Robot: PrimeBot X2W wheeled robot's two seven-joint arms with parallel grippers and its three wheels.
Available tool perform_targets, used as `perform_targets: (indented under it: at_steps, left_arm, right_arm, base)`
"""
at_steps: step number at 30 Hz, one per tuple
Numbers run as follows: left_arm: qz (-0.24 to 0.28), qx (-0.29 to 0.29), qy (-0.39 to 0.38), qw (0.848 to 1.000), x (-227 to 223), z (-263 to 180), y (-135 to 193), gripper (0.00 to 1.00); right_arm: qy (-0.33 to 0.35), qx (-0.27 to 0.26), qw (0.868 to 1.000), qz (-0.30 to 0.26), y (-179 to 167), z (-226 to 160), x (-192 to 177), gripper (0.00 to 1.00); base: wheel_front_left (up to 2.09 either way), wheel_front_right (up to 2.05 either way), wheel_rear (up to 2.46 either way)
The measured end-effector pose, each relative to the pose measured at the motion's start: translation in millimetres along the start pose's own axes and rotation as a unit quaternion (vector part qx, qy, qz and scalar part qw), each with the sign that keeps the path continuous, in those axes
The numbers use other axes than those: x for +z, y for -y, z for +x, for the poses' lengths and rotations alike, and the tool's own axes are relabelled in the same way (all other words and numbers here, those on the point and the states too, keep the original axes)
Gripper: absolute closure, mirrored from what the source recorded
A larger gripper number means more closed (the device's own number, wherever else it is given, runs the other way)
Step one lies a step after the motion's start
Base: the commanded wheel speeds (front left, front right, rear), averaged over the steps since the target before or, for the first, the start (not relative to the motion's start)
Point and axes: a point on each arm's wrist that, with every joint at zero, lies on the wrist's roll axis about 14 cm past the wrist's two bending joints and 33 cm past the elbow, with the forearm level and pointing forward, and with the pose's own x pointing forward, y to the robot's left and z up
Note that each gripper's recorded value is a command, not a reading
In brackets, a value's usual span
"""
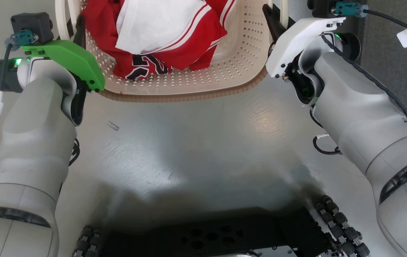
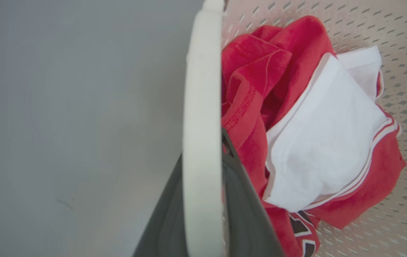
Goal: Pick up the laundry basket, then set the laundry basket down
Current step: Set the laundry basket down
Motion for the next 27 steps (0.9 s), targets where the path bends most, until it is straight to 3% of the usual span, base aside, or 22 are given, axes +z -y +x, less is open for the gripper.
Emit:
perform_targets:
  at_steps: [8,9,10,11,12,27]
  left_arm:
    - [0.002,0.002,0.002,1.0,-1,2,-2,1.0]
    - [0.002,0.002,0.001,1.0,-1,2,-3,0.76]
    - [0.004,0.001,0.002,1.0,0,3,-3,0.51]
    - [0.005,0.001,0.001,1.0,-1,3,-2,0.13]
    - [0.006,0.002,-0.001,1.0,-2,3,-3,0.0]
    - [0.01,0.007,-0.003,1.0,2,-3,-4,0.0]
  right_arm:
    - [0.006,0.004,1.0,0.0,0,2,2,1.0]
    - [0.007,0.004,1.0,0.0,0,2,2,0.88]
    - [0.008,0.004,1.0,0.0,0,2,2,0.63]
    - [0.008,0.003,1.0,0.0,0,3,3,0.35]
    - [0.007,0.004,1.0,-0.001,0,2,2,0.0]
    - [0.016,0.003,1.0,-0.005,-2,-3,11,0.0]
  base:
    - [0.0,0.0,0.0]
    - [0.0,0.0,0.0]
    - [0.0,0.0,0.0]
    - [0.0,0.0,0.0]
    - [0.0,0.0,0.0]
    - [0.0,0.0,0.0]
